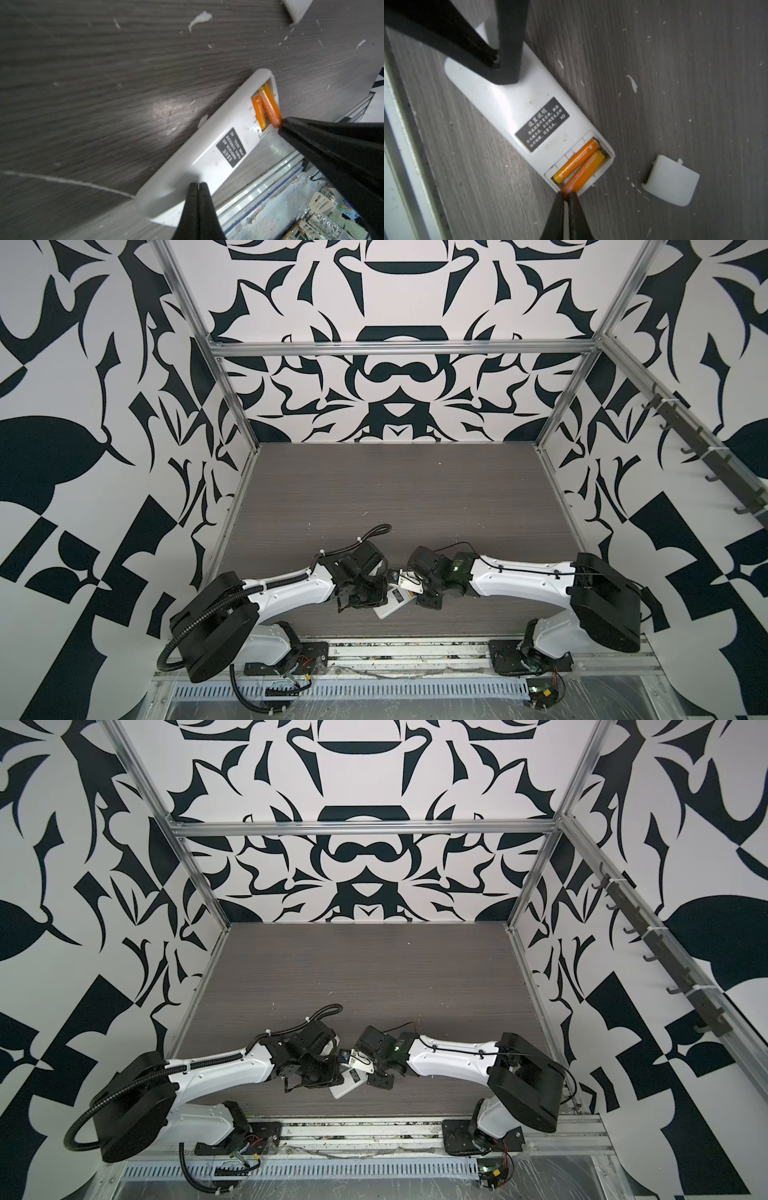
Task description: Load the batteries into the remote control
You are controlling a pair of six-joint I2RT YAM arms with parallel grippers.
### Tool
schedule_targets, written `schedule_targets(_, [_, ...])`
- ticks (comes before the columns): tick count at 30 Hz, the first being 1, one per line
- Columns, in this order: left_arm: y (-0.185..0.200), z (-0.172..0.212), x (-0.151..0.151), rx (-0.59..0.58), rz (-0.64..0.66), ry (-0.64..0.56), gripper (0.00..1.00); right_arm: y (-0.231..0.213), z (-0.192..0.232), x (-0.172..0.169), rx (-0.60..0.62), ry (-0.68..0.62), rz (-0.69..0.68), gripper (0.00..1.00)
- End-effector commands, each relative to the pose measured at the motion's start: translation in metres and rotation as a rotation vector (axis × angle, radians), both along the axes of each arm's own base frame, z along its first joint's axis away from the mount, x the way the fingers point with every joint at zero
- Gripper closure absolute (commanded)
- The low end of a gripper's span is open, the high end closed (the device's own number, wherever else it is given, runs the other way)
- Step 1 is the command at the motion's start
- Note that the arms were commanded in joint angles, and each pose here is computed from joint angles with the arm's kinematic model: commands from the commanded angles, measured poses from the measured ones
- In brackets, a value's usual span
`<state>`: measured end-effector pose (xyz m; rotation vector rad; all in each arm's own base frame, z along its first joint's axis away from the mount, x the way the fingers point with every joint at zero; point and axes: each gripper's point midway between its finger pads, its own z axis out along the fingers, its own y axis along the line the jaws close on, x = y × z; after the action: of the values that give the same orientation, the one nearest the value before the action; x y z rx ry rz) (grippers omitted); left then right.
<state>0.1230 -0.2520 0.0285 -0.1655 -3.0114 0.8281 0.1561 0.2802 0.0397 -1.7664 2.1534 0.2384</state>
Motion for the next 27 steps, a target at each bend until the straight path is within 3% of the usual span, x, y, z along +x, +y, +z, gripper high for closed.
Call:
schedule_targets(1, [0.047,-0.042,-0.014,0.236,0.011,0.045,1.00,0.007,0.007,0.014,0.017,-0.037,-0.026,0.92])
schedule_targets(27, [0.048,-0.043,-0.015,0.226,0.014,0.042,1.00,0.016,-0.005,0.018,0.010,-0.015,-0.029,0.96])
